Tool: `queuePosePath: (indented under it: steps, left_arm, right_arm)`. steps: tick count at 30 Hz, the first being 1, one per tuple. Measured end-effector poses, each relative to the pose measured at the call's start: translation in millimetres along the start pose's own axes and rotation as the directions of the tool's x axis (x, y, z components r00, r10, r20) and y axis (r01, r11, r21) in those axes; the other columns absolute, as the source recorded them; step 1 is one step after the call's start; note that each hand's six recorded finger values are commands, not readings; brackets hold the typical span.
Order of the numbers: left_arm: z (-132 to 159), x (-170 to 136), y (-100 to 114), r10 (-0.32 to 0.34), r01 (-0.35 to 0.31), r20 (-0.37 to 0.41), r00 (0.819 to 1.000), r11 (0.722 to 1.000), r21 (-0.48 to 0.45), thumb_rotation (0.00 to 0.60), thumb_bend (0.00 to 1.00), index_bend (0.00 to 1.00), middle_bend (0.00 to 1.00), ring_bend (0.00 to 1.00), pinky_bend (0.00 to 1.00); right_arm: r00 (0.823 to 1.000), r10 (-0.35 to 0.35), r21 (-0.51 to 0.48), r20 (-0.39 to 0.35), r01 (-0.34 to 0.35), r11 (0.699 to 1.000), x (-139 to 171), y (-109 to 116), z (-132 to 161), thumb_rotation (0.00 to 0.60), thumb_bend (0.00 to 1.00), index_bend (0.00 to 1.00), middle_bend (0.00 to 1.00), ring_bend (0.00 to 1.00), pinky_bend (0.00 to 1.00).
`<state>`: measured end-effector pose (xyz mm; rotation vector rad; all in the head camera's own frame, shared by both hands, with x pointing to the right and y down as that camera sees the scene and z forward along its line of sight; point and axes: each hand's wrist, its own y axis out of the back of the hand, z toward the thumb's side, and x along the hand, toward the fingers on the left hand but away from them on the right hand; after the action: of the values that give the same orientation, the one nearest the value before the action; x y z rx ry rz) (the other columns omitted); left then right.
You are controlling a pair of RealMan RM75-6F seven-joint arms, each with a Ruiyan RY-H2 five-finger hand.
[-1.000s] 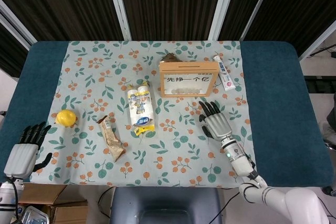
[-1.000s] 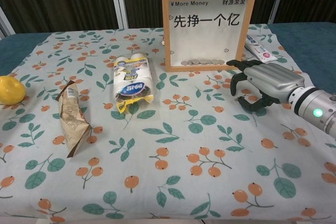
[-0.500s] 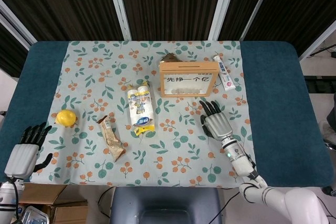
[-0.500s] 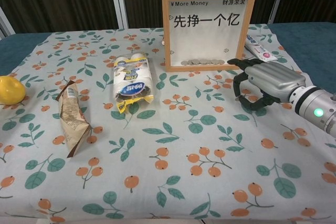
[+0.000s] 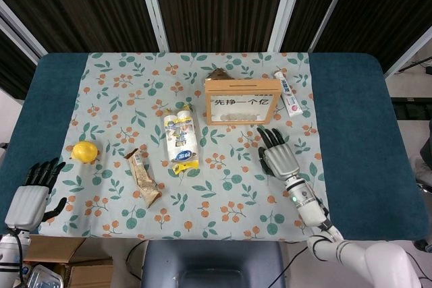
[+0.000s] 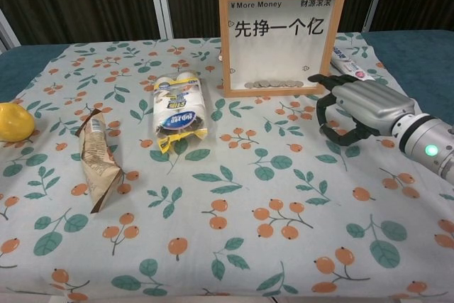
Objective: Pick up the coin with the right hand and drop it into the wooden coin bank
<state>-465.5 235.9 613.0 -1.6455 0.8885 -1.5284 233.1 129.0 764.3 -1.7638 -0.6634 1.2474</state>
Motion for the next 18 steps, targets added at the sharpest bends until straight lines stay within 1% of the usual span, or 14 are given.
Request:
queuePosePath:
  steps: [4,9,13,18]
  left_arm:
    - [0,0,2,0.007,-0.007,0.000,1.000,1.000,-0.002,0.600,0.36,0.00,0.00,0.00,0.00]
    - [1,-1,6,0.017,-0.017,0.004,1.000,1.000,-0.004,0.600,0.36,0.00,0.00,0.00,0.00]
    - [2,-3,7,0.022,-0.022,0.009,1.000,1.000,-0.007,0.600,0.36,0.00,0.00,0.00,0.00]
    - [1,-6,8,0.025,-0.025,0.009,1.000,1.000,-0.013,0.600,0.36,0.00,0.00,0.00,0.00]
  right_arm:
    - [0.998,-0.055,-0.004,-0.011,0.055,0.998,0,16,0,0.600,0.61,0.74,0.06,0.00,0.00]
    - [0.988,-0.154,-0.019,-0.025,0.153,0.988,-1,50,3,0.600,0.61,0.74,0.06,0.00,0.00]
    - [0.973,-0.229,-0.037,-0.031,0.228,0.973,0,82,7,0.600,0.61,0.75,0.06,0.00,0.00]
    - [0.949,-0.314,-0.044,-0.018,0.313,0.949,-1,130,9,0.600,0.61,0.75,0.06,0.00,0.00]
